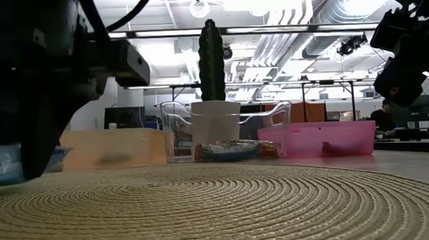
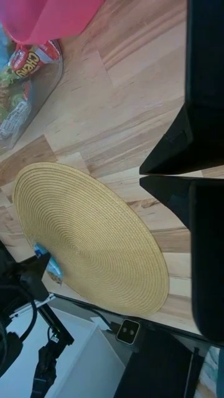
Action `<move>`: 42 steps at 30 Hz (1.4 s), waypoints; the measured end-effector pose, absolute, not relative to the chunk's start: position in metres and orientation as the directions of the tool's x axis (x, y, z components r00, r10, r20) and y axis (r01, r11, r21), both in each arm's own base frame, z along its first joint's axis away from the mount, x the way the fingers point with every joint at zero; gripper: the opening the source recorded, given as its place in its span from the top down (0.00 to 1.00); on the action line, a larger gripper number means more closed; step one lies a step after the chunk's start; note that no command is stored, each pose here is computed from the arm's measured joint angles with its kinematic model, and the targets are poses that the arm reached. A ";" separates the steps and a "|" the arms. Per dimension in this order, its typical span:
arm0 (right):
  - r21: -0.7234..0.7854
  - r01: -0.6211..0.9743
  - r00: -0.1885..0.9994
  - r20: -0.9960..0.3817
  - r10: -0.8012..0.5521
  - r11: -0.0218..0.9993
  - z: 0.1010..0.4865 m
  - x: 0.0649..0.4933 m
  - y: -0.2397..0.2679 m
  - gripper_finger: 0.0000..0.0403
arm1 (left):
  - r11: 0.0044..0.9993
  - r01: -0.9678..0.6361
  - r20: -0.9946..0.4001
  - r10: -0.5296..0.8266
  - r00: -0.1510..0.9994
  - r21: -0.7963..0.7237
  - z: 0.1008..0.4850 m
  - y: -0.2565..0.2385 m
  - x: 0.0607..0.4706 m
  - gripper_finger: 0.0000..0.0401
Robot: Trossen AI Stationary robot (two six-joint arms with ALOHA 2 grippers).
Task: Pick and place Granola Bars by type
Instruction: Put the blue granola bar into the orange bin
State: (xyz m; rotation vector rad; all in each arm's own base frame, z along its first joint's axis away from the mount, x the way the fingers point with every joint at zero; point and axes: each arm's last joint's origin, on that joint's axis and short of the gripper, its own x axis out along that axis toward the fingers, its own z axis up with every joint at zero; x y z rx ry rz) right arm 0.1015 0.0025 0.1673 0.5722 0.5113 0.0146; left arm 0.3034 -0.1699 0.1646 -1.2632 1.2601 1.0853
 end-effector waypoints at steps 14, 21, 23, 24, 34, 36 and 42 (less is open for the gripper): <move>0.521 0.126 0.875 -0.459 0.152 0.844 0.167 0.102 0.002 1.00 | 0.119 -0.954 -0.961 -0.020 0.275 -0.275 0.212 -0.160 0.297 0.85; 0.521 0.127 0.876 -0.459 0.151 0.844 0.167 0.102 0.002 1.00 | 0.147 -0.864 -0.857 0.129 0.499 -0.481 0.257 -0.146 0.285 0.85; 0.519 0.130 0.876 -0.459 0.147 0.845 0.167 0.102 0.002 1.00 | 0.157 -0.832 -0.812 0.185 0.554 -0.532 0.268 -0.141 0.282 0.85; 0.519 0.130 0.876 -0.459 0.147 0.845 0.167 0.102 0.002 1.00 | 0.163 -0.814 -0.785 0.215 0.581 -0.558 0.274 -0.139 0.280 0.85; 0.518 0.132 0.876 -0.459 0.144 0.845 0.167 0.102 0.002 1.00 | 0.257 -0.675 -0.522 0.469 0.712 -0.691 0.326 -0.115 0.253 0.85; 0.518 0.132 0.876 -0.459 0.145 0.845 0.167 0.102 0.002 1.00 | 0.276 -0.656 -0.462 0.523 0.716 -0.703 0.335 -0.109 0.247 0.85; 0.518 0.132 0.877 -0.459 0.145 0.845 0.167 0.102 0.002 1.00 | 0.306 -0.646 -0.360 0.630 0.688 -0.699 0.359 -0.082 0.231 0.85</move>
